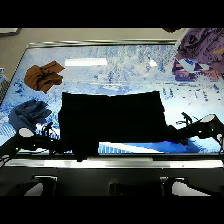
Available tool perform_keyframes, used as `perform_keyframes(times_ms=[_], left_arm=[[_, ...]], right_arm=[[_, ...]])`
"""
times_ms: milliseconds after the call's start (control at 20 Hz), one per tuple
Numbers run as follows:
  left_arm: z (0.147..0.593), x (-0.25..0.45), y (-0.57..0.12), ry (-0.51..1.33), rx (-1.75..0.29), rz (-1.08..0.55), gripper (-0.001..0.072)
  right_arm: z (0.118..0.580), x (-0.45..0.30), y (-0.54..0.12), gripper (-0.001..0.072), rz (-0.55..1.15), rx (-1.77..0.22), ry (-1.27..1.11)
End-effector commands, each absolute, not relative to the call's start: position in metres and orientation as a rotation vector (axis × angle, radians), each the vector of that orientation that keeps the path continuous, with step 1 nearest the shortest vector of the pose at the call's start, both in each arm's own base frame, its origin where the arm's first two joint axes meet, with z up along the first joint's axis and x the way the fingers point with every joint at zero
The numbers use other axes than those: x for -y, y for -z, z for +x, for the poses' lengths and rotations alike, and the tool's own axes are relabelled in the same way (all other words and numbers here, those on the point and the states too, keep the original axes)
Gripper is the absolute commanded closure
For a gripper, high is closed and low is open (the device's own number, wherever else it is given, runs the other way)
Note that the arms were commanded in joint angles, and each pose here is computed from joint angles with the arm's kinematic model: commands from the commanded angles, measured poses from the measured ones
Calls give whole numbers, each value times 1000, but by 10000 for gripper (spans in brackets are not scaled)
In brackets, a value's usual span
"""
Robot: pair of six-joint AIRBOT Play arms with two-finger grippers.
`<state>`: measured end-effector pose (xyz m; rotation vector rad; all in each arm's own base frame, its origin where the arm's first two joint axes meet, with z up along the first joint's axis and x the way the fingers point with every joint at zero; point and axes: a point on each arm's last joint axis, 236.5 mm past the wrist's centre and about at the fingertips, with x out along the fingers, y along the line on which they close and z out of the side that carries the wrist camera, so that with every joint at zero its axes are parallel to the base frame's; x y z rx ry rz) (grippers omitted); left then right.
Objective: Fold the clothes and pants, and hang the long-sleeved shirts on hangers.
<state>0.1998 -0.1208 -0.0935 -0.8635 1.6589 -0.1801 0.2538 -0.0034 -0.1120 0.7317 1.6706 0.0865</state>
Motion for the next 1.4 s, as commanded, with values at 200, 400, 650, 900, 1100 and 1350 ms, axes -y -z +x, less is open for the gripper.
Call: perform_keyframes(times_ms=[200, 400, 650, 900, 1100, 1350], left_arm=[[206, 54, 41, 94, -1594, -750, 688], [182, 35, 19, -56, -1565, -701, 689], [221, 56, 8, 64, -1411, -756, 690], [261, 59, 22, 106, -1428, -703, 690], [311, 55, 21, 150, -1424, -649, 689], [362, 51, 38, 181, -1458, -621, 690]], right_arm=[[229, 17, 80, 684, 725, -1716, 81], [189, 37, 58, 684, 601, -1803, 183], [226, 22, 49, 684, 583, -1634, 50], [290, 12, 40, 684, 306, -1484, -3], [333, 15, 37, 683, 166, -1461, 14], [386, 0, 50, 683, 104, -1452, -27]])
